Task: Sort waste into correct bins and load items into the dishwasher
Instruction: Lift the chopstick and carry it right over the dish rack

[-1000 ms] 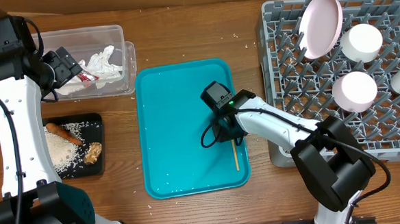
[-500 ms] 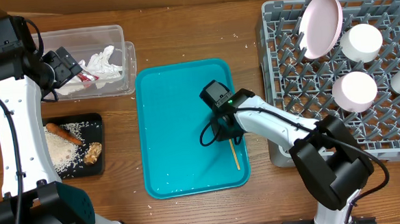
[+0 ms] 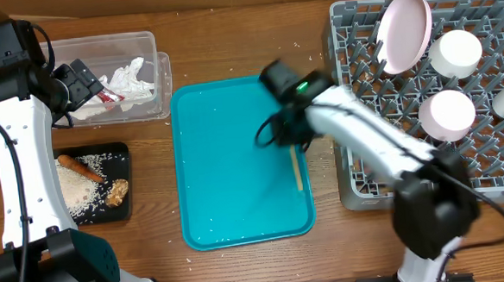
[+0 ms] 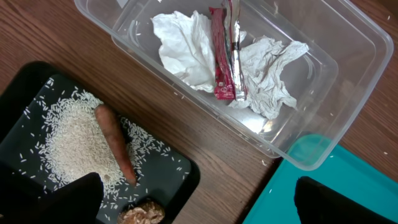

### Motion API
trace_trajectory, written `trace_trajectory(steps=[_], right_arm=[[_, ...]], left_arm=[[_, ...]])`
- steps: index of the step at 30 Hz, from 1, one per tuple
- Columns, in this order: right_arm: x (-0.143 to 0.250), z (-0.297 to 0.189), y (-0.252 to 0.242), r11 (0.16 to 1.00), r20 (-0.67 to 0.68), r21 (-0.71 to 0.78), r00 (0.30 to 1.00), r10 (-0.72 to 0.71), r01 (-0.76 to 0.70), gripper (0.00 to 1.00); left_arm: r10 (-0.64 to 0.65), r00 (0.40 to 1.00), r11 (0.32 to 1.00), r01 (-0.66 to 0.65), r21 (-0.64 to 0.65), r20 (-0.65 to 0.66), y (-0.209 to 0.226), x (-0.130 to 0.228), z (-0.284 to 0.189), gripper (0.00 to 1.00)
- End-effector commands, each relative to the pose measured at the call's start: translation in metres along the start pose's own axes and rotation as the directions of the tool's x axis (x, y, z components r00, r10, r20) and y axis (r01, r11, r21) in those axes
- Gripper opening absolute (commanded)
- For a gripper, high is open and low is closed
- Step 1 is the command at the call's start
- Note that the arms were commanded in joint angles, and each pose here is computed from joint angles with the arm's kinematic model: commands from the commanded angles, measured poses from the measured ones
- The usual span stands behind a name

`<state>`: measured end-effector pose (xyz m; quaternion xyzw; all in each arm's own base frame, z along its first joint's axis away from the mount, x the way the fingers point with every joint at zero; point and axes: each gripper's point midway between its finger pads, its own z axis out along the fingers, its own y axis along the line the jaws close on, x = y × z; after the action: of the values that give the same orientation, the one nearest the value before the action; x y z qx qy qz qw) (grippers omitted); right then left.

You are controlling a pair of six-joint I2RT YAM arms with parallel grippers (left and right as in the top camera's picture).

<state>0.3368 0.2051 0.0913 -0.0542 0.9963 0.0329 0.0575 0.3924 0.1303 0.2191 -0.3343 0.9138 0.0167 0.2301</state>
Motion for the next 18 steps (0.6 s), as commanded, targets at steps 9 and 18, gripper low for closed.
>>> trace_trajectory(steps=[9,18], right_arm=[[-0.076,-0.116,-0.139,0.991,0.346,-0.043,0.929,0.133,-0.126,0.04],[-0.083,-0.066,-0.148,0.993,0.272,-0.05,0.955,0.116,-0.107,0.04]], left_arm=[[-0.019,1.0,1.0,0.019,-0.003,-0.007,0.001,0.001,0.003,1.0],[-0.019,1.0,1.0,0.019,-0.003,-0.007,0.001,0.001,0.003,1.0]])
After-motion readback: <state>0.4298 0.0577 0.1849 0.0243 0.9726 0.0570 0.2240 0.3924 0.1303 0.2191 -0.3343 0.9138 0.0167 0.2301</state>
